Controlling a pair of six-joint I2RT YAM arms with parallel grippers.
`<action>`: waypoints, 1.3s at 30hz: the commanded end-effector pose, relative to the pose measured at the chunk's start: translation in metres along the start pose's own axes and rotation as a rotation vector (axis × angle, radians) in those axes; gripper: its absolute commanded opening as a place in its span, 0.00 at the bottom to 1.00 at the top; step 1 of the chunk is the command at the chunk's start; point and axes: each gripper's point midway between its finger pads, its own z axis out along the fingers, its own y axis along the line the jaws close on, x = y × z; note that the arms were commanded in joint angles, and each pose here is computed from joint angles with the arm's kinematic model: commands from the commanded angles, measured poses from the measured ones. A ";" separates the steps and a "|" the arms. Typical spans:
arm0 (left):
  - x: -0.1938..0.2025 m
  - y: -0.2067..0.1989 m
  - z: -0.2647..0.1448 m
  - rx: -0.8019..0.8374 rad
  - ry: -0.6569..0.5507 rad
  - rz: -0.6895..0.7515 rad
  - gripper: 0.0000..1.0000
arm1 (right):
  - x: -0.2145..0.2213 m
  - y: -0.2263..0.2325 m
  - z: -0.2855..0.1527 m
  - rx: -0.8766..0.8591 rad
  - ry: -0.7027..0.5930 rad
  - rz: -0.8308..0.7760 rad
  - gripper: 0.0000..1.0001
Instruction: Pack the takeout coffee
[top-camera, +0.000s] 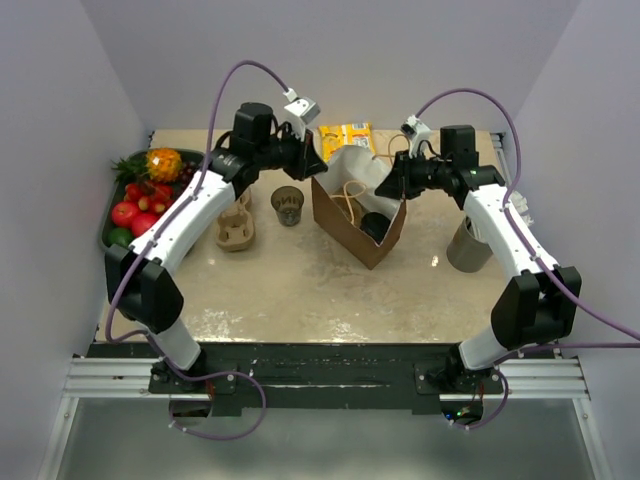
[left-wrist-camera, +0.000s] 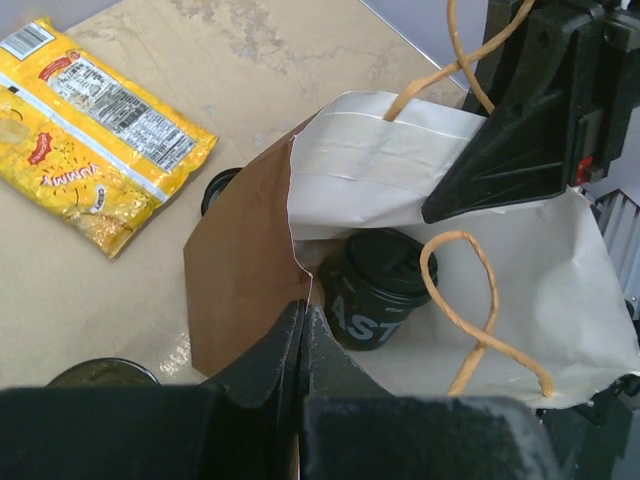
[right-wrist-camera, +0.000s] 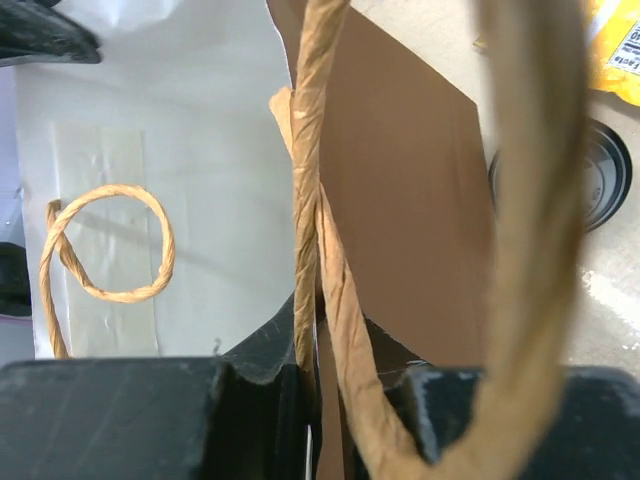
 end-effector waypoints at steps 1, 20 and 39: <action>-0.025 -0.036 -0.034 0.063 -0.047 -0.040 0.00 | -0.017 0.014 -0.012 -0.015 -0.045 0.000 0.14; 0.015 -0.047 -0.047 0.077 0.027 -0.208 0.00 | -0.009 0.033 -0.018 -0.055 -0.016 0.129 0.13; 0.027 -0.024 -0.018 0.059 0.066 -0.272 0.00 | -0.058 0.055 -0.034 -0.037 -0.159 -0.107 0.99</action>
